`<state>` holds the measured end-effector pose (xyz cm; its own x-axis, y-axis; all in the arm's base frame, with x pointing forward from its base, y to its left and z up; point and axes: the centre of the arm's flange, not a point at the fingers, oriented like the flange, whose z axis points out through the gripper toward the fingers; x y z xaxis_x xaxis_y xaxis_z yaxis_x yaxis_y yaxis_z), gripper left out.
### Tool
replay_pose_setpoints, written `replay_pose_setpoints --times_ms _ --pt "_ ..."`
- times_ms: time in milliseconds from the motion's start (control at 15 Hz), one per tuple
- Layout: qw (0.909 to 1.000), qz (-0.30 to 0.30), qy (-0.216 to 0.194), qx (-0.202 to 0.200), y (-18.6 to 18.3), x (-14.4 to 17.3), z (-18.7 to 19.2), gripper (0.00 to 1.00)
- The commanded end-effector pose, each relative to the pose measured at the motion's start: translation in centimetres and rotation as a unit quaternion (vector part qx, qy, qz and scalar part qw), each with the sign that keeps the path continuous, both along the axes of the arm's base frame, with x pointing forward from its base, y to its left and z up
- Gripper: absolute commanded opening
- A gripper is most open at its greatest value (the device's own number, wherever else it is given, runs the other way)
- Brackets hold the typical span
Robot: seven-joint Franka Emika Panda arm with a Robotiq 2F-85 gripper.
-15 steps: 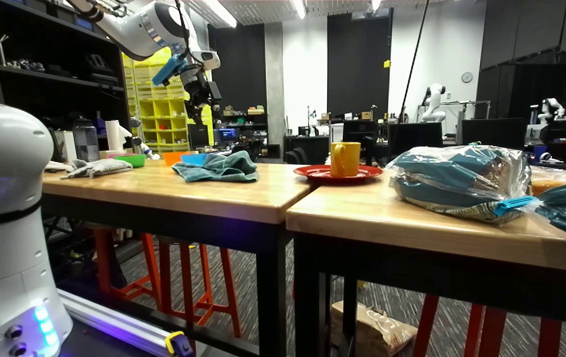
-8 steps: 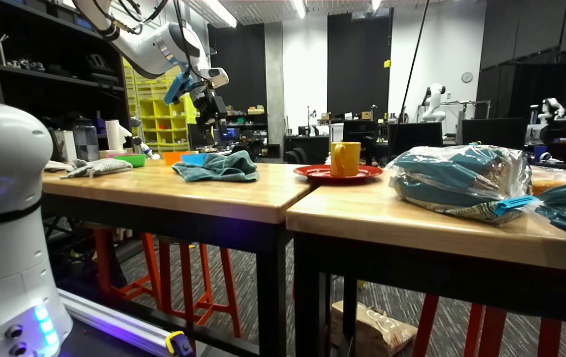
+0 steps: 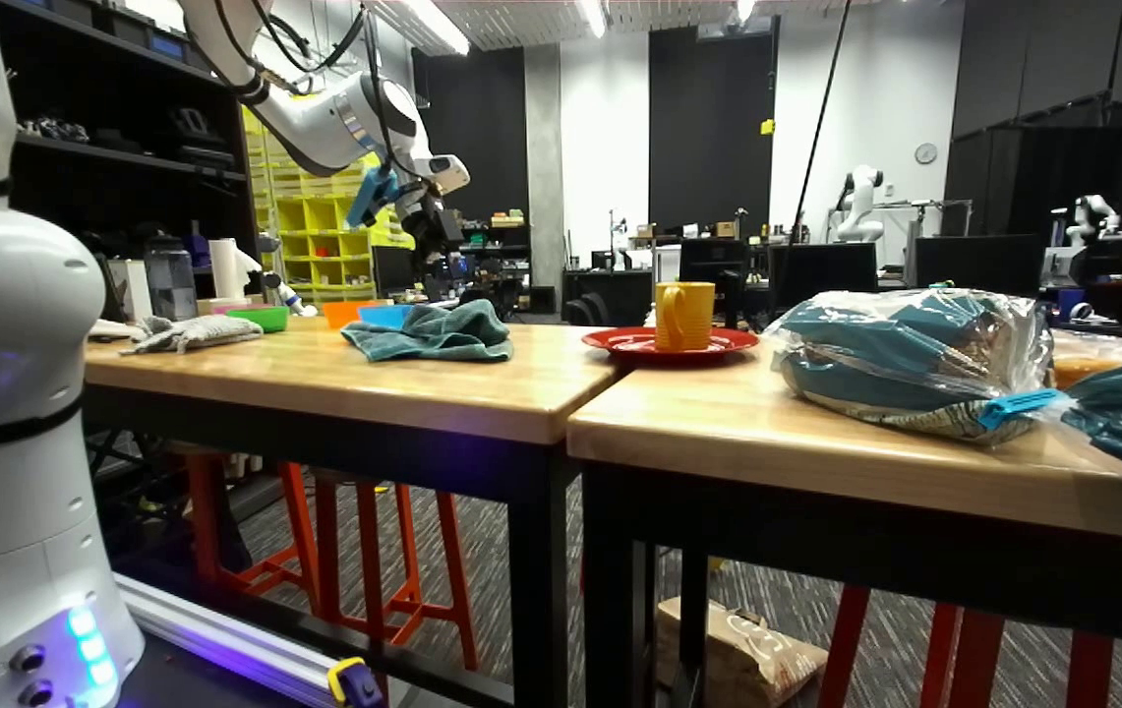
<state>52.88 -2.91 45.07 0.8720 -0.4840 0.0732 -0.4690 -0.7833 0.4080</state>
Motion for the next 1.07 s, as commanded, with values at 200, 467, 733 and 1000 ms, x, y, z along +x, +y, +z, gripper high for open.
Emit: replay_pose_setpoints --times_ms 200,467,733,1000 --pt "0.9983 -0.044 0.023 -0.029 -1.1 2.5 0.0 1.00" --pt "0.9969 -0.059 0.041 -0.031 -1.4 2.7 0.0 1.00" --pt "0.9956 -0.068 0.056 -0.030 -1.5 2.9 0.2 1.00" --pt "0.9975 -0.055 0.042 -0.019 -1.0 3.3 0.6 1.00"
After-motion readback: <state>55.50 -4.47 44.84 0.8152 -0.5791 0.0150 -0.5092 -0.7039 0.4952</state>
